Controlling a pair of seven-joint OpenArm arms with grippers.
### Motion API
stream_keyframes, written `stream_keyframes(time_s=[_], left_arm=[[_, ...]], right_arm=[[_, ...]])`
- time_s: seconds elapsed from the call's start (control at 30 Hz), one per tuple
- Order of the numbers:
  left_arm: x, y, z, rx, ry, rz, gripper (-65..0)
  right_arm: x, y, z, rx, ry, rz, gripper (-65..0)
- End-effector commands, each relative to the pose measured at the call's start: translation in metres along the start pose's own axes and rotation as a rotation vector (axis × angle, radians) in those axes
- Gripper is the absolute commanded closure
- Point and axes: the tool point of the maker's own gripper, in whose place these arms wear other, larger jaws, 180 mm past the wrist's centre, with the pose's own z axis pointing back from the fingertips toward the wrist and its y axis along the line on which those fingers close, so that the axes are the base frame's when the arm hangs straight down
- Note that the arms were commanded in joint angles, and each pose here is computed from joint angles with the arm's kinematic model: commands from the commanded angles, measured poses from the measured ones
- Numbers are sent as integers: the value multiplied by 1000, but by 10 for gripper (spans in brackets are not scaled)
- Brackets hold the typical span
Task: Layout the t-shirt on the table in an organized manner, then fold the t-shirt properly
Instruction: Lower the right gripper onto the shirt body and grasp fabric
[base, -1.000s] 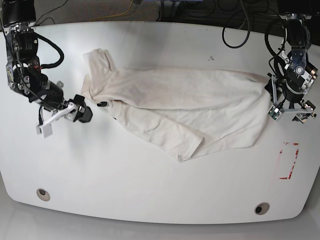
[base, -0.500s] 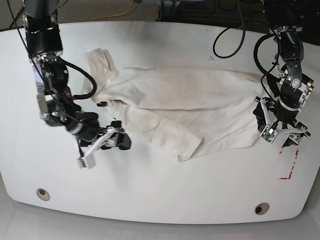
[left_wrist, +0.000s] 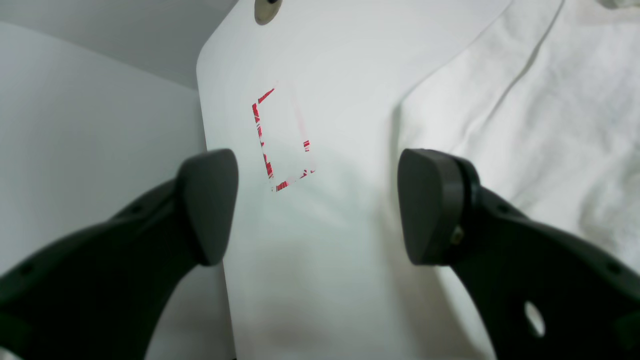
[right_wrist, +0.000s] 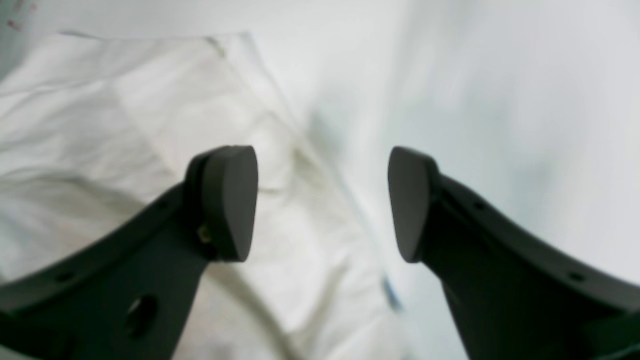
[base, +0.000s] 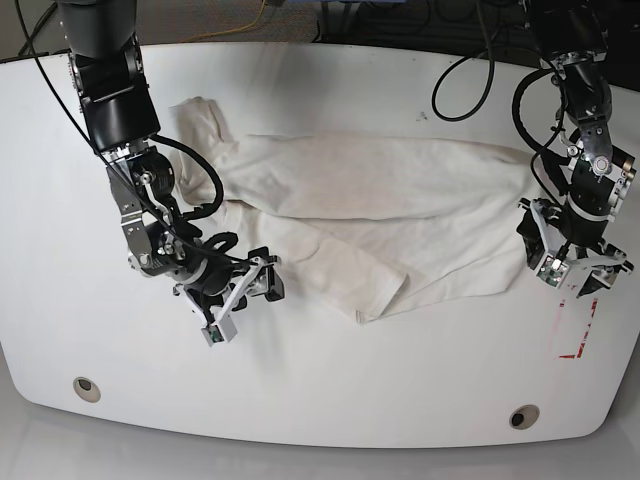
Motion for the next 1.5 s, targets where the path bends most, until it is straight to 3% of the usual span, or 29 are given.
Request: stream_keyframes(time_s=[0.0,0.43,1.47], left_arm=[[1,12,5,33,-12,-3,-467],[-12,28,10,79,14,31,-470],[-13,30,11,81,17,23,-468]], right_arm=[[28,-8,-2,-10,-63,64,-396],[-5,-7,-44,-12,45,287,-397],[-33,36,-63,72,70,255,-397]])
